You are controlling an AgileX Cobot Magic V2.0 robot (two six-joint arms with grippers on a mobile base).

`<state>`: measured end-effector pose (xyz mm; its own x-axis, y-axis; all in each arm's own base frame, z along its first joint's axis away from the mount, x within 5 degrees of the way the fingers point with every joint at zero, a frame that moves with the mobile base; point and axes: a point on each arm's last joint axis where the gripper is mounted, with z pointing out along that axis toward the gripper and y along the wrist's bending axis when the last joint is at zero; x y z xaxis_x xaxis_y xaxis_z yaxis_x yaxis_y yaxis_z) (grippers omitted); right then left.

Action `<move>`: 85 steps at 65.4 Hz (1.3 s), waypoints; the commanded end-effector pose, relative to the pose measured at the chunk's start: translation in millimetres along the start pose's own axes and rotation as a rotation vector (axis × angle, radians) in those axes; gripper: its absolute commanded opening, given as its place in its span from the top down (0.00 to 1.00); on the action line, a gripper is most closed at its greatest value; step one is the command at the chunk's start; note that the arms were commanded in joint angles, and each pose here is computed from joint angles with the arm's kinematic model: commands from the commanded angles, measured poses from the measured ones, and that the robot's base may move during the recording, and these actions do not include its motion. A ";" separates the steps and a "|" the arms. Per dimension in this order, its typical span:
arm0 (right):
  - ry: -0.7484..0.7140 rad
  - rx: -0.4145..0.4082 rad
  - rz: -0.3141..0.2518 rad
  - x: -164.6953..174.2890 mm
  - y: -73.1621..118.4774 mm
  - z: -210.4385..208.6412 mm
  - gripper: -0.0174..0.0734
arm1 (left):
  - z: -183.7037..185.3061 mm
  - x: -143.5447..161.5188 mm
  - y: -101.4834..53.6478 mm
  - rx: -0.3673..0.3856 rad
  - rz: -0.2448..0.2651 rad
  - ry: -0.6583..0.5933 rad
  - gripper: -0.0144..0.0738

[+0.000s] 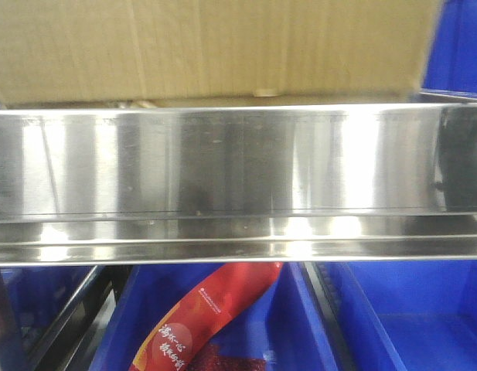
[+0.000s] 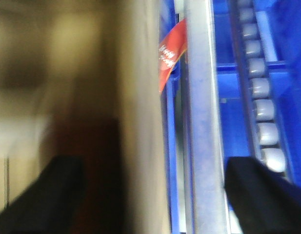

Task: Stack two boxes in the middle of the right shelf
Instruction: 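Lower the held boxes onto the middle shelf rollers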

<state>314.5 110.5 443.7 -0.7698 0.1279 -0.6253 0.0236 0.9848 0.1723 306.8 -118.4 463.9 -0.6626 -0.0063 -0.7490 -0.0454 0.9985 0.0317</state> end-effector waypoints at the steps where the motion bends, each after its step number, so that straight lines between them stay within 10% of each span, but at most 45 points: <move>1: -0.037 -0.030 0.000 -1.1 0.6 -12.9 0.25 | -14.9 -6.0 1.4 0.040 -0.021 -0.052 0.20; 20: -0.166 -0.073 -0.053 0.3 -7.0 -60.8 0.35 | -59.8 -12.9 19.5 0.076 -0.067 -0.158 0.44; 33: -0.249 -0.042 -0.144 3.1 -16.1 -85.1 0.98 | -76.4 4.0 32.2 0.085 -0.070 -0.148 0.96; 55: -0.421 -0.101 -0.191 45.2 -31.2 -71.6 0.98 | -80.1 74.6 41.3 0.332 -0.037 -0.397 0.96; 66: -0.520 -0.163 -0.066 93.1 -57.0 -50.4 0.98 | -70.3 129.2 45.7 0.464 -0.082 -0.446 0.96; 85: -0.607 -0.192 -0.074 173.9 -89.8 -39.5 0.98 | -70.0 197.8 67.3 0.510 -0.102 -0.480 0.96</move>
<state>166.0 44.1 358.0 -0.3063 0.1679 -0.9370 -0.1616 0.9609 0.2250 131.2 -61.2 367.6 -0.2943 -0.1771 -0.9392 0.3295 0.9036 -0.2737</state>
